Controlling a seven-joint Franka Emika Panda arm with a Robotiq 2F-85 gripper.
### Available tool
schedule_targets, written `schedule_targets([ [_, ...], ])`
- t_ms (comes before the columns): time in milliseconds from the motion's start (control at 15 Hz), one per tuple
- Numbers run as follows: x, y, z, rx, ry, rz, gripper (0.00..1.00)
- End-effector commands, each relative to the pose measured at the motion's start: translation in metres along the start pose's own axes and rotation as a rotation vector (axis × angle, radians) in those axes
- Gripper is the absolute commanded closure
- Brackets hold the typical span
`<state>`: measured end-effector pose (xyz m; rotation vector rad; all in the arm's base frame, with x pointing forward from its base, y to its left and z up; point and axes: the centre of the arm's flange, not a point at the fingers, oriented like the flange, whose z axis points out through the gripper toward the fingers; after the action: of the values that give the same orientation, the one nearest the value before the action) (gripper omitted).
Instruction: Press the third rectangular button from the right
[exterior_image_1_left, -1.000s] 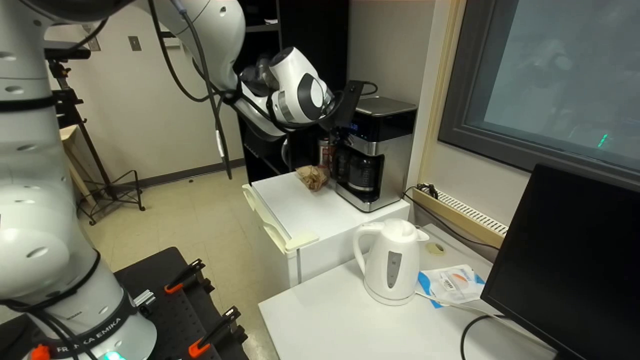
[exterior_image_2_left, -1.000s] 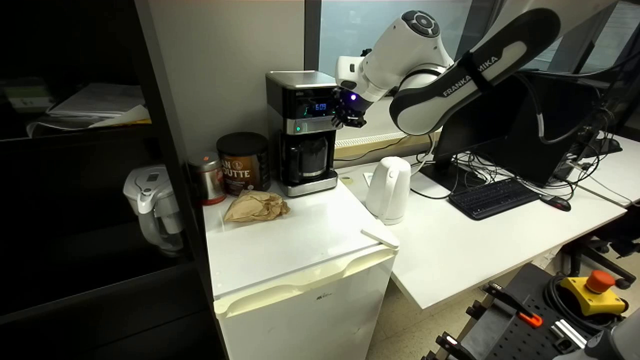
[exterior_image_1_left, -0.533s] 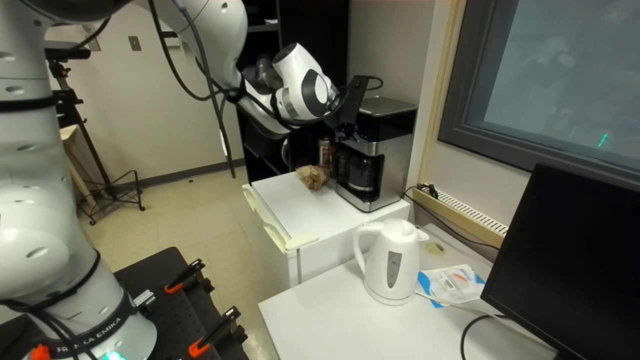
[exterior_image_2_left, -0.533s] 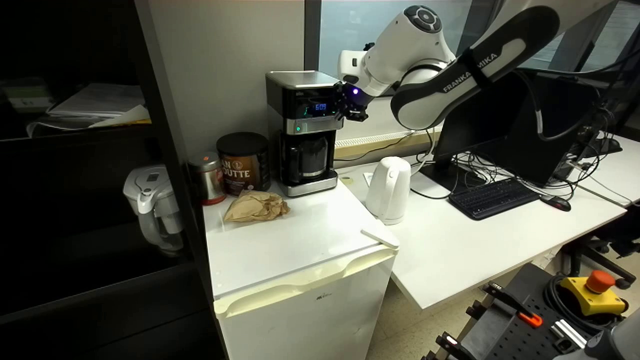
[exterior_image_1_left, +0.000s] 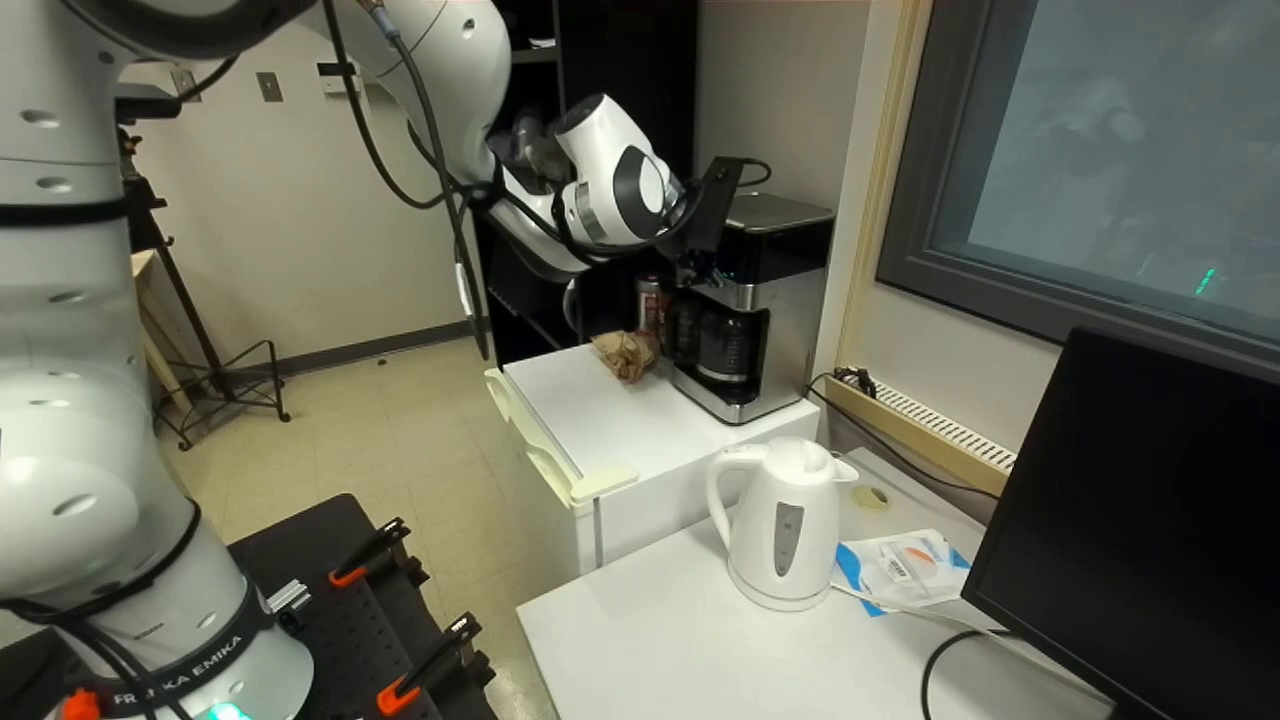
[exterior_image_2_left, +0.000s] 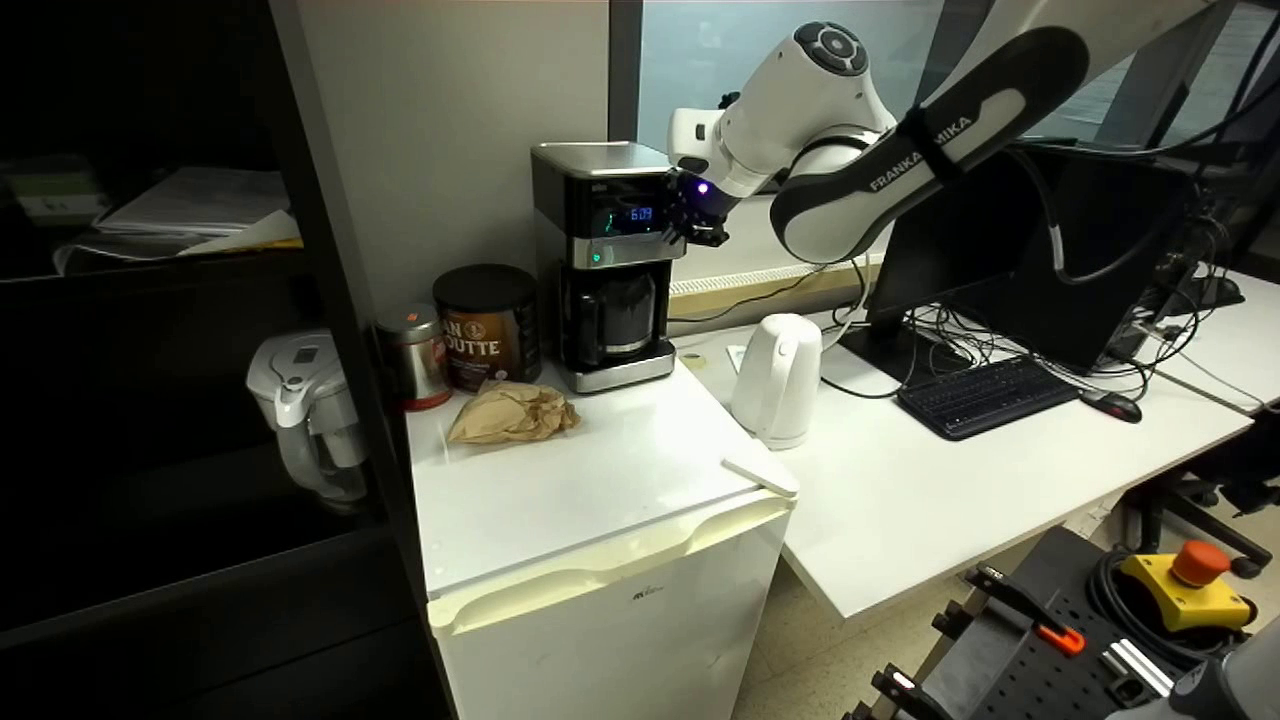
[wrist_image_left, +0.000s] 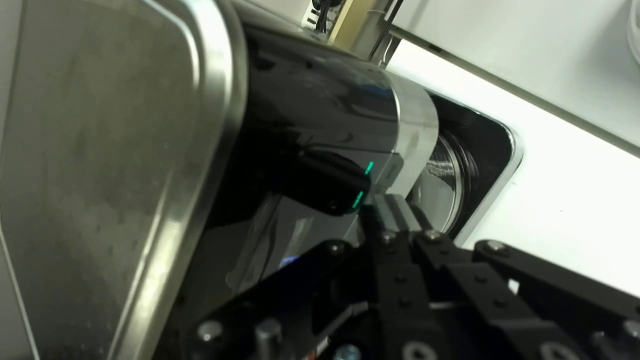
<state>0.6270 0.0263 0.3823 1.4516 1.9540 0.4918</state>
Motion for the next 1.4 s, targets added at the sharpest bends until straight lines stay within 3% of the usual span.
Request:
schedule_targets([
  [0,-0.001,0.013,0.016,-0.022,0.005,-0.033,0.97],
  [533,0.006,0.007,0.013,0.003,0.021,-0.04,0.98],
  [1333,0.03,-0.033,-0.009,0.032,-0.01,-0.18,0.97],
])
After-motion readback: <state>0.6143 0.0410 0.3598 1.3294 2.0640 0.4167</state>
